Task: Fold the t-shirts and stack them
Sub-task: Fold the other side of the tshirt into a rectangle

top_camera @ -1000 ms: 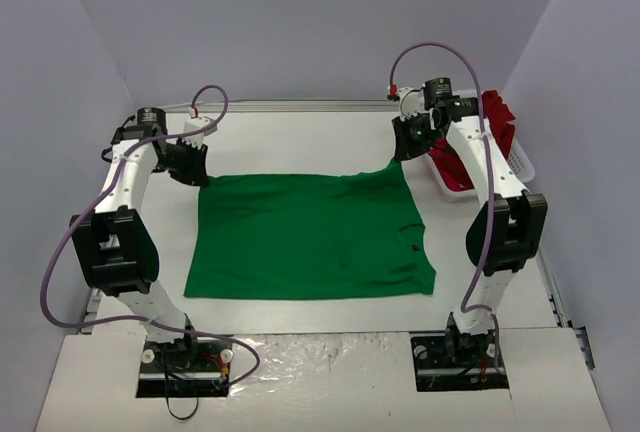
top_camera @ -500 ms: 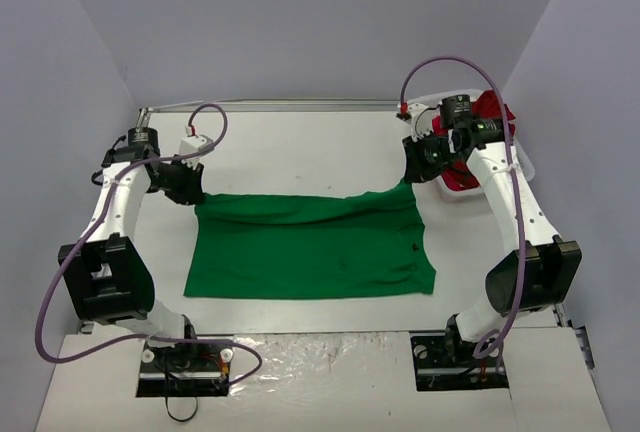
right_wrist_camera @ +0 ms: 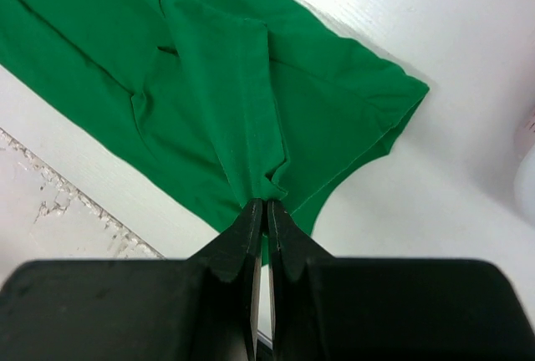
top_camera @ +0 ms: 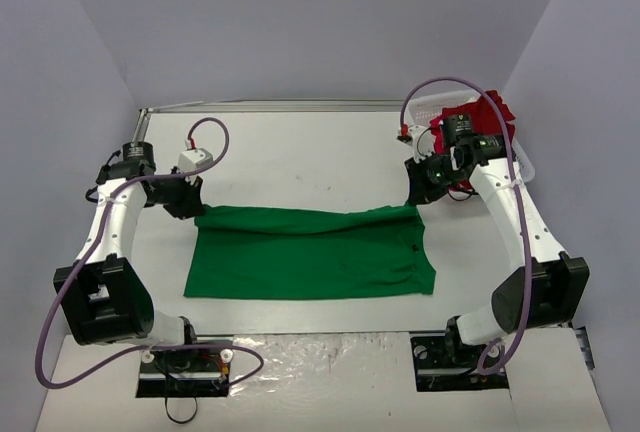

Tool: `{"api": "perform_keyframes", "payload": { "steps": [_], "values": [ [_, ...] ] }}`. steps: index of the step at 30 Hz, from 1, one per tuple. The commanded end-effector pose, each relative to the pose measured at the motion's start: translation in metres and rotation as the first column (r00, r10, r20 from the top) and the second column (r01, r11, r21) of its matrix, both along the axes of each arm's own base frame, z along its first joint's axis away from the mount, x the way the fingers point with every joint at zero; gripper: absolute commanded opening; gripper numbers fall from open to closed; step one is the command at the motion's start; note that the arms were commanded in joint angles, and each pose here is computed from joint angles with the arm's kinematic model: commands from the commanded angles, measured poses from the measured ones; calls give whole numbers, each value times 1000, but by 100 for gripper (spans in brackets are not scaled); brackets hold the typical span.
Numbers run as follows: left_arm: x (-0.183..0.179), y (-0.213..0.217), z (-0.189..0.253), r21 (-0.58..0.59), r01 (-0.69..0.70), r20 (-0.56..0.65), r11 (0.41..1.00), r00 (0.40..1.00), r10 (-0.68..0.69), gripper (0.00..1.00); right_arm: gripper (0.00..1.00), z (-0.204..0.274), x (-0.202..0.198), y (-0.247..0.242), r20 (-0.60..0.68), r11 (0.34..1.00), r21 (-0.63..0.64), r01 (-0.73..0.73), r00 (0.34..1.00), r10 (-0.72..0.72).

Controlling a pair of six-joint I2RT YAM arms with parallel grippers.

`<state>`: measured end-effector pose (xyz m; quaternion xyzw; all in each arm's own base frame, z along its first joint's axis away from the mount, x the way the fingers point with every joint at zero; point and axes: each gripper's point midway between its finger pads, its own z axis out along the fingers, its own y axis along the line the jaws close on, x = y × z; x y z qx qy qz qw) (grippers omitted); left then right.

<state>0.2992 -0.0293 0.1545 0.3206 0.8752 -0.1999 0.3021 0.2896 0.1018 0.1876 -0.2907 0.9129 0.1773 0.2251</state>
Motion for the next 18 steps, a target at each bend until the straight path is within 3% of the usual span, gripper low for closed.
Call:
{"api": "perform_keyframes", "payload": {
  "steps": [1, 18],
  "values": [
    [-9, -4, 8, -20, 59, 34, 998, 998, -58, 2, 0, 0, -22, -2, -29, 1000, -13, -26, 999, 25],
    [-33, -6, -5, -21, 160, -2, 987, 987, -160, 2, 0, -24, -43, -4, -182, 983, -81, -163, 972, 146]
  ]
}}
